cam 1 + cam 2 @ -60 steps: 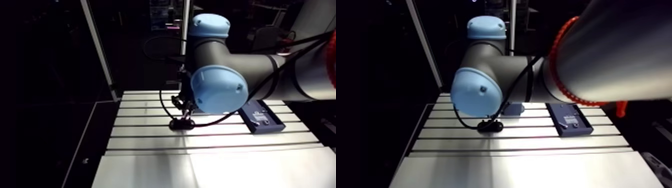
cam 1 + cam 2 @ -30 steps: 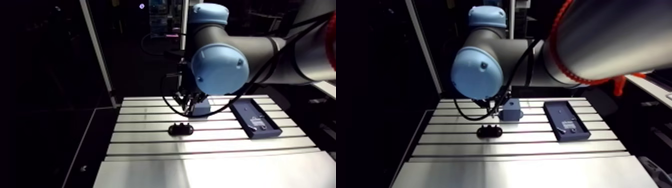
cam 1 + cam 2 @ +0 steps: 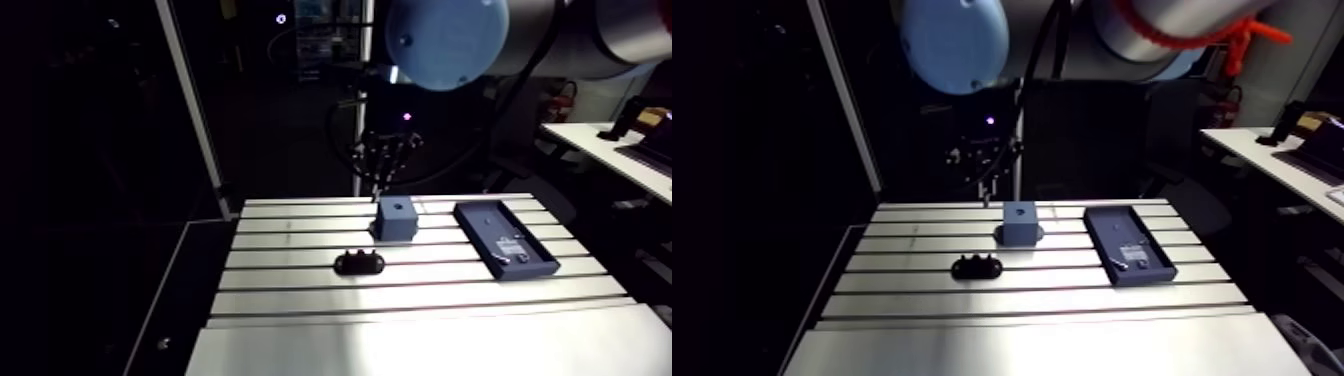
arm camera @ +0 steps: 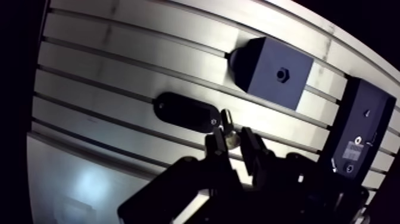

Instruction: Pick up the M10 bolt and insert it into the hex recess until seated.

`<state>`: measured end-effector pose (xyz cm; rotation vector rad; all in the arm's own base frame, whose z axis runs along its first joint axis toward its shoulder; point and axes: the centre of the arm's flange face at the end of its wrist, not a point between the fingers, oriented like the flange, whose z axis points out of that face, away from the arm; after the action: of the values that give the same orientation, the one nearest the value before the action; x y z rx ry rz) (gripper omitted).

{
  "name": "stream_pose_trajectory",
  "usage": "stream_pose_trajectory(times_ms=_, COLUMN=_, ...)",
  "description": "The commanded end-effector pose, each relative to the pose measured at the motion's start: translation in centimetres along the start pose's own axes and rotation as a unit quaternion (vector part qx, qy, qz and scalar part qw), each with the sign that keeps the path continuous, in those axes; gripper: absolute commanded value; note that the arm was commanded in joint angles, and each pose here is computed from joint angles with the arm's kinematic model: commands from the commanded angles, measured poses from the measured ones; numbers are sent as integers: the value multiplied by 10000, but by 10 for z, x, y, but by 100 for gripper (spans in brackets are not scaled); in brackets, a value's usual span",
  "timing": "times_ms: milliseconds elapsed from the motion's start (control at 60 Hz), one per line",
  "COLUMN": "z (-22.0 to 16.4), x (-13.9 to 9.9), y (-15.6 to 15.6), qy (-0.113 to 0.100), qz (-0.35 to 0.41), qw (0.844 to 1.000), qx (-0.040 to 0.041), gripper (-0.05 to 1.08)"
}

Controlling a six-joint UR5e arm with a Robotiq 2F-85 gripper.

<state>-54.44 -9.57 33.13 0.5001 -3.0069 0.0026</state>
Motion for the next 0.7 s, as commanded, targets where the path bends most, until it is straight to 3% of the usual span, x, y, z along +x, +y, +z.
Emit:
stream_pose_trajectory(times_ms=17, z=-37, x=15, y=12, qy=-359, qz=-573, qw=9977, qx=102, gripper=84)
stream_pose_trajectory(times_ms=100, z=-43, x=22, y=16, qy=-362, qz=-714, qw=9968, qx=75, gripper=85)
stream_pose_trajectory(times_ms=233, z=-32, x=36, y=37, qy=-741, qz=-877, qw=9934, qx=-37, gripper=85)
stream_pose_trajectory(times_ms=333, z=-31, x=40, y=50, qy=-838, qz=-865, qw=9926, qx=-121, gripper=86)
stream_pose_trajectory(times_ms=467, z=-24, x=48, y=55, qy=-932, qz=-1037, qw=9902, qx=-65, gripper=86)
stream_pose_trajectory(times_ms=700, z=-15, x=65, y=63, qy=-968, qz=-1076, qw=9895, qx=-41, gripper=85)
